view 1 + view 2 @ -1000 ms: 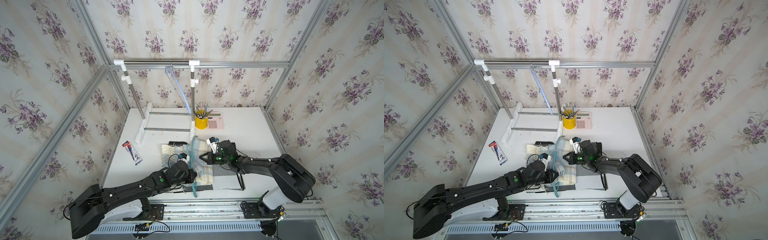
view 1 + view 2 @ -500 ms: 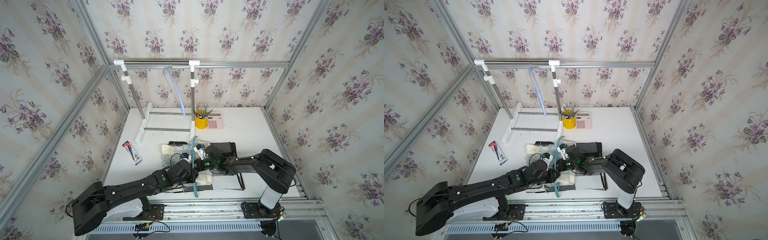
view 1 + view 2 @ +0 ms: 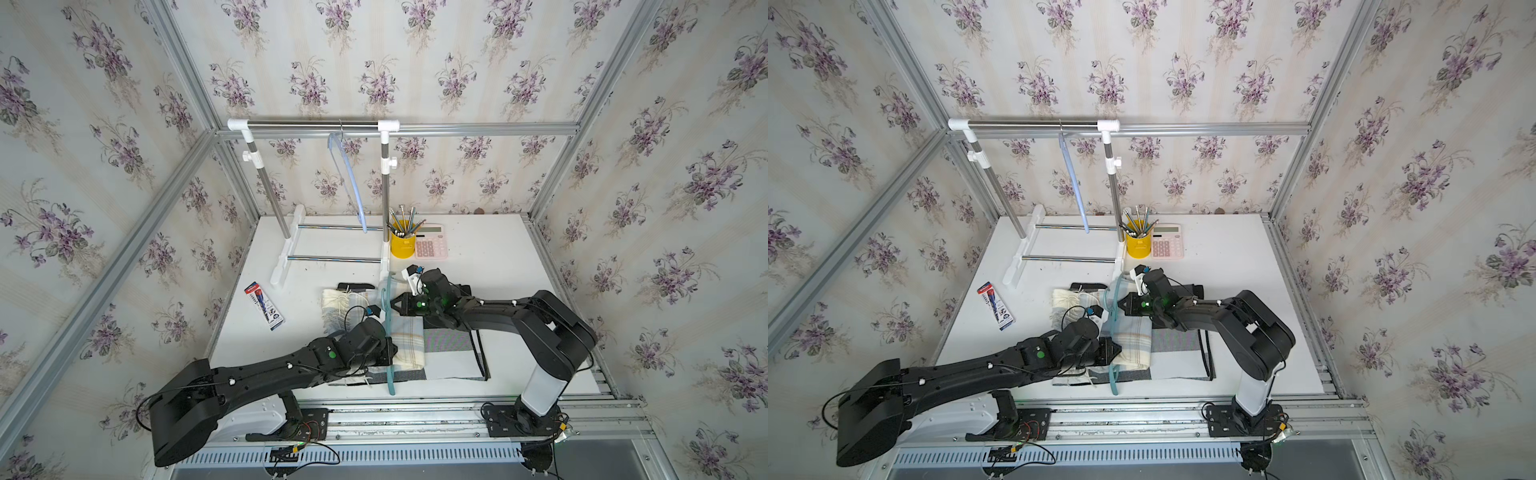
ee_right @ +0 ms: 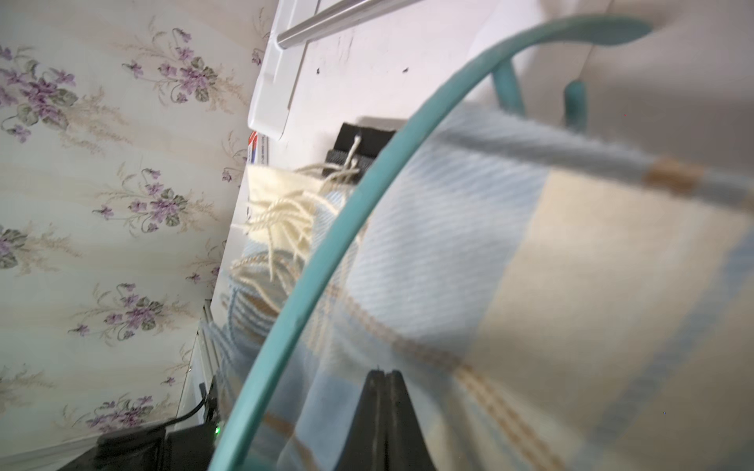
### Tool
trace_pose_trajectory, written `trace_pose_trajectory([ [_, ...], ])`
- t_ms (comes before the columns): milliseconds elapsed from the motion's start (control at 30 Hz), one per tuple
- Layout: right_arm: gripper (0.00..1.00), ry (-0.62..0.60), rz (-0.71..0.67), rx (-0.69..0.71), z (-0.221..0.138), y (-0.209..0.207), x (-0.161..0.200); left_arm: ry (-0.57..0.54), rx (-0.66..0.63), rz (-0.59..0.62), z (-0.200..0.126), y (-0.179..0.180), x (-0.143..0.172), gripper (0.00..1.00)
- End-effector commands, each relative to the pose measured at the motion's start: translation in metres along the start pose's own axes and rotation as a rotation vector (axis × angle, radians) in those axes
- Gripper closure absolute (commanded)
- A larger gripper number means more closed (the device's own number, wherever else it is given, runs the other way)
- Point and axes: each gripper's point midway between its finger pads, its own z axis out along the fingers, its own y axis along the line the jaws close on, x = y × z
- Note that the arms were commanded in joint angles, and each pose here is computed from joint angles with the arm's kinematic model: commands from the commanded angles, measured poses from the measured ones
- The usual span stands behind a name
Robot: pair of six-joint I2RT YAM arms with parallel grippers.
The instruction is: Hang the scarf on the hanger
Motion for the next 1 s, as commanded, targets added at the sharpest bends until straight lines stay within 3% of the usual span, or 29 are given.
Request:
trace_pose_trajectory([
  [0, 1.00, 0.006, 0.051, 0.026, 0.015, -0.009, -0.008, 0.012, -0.050, 0.015, 0.000, 0.008, 0.002, 1.00],
  [133, 1.00, 0.047, 0.064, 0.007, 0.024, -0.009, -0.003, 0.034, -0.065, 0.048, 0.000, 0.004, 0.002, 0.98],
  [233, 0.99, 0.028, 0.032, 0.002, 0.003, -0.004, -0.004, 0.059, -0.087, 0.087, 0.000, 0.001, 0.005, 0.71],
  [400, 0.60, -0.028, 0.050, 0.072, -0.056, -0.020, -0.008, 0.057, -0.083, 0.139, -0.001, -0.010, 0.003, 0.46],
  [500, 0.48, -0.075, 0.091, 0.055, -0.094, -0.029, -0.007, 0.066, -0.059, 0.160, 0.003, -0.017, 0.004, 0.46],
  [600, 0.40, -0.122, 0.082, -0.032, -0.117, -0.011, -0.008, 0.080, -0.047, 0.175, 0.008, -0.023, 0.007, 0.45],
  [667, 0.25, -0.152, 0.053, -0.138, -0.131, 0.013, -0.010, 0.088, -0.042, 0.188, 0.011, -0.027, 0.008, 0.45],
  [733, 0.02, -0.185, 0.029, -0.223, -0.143, 0.034, -0.014, 0.097, -0.041, 0.204, 0.012, -0.032, 0.009, 0.45],
  [967, 0.00, -0.143, 0.042, -0.342, -0.149, 0.059, -0.012, 0.103, -0.004, 0.244, 0.010, -0.046, 0.013, 0.42],
])
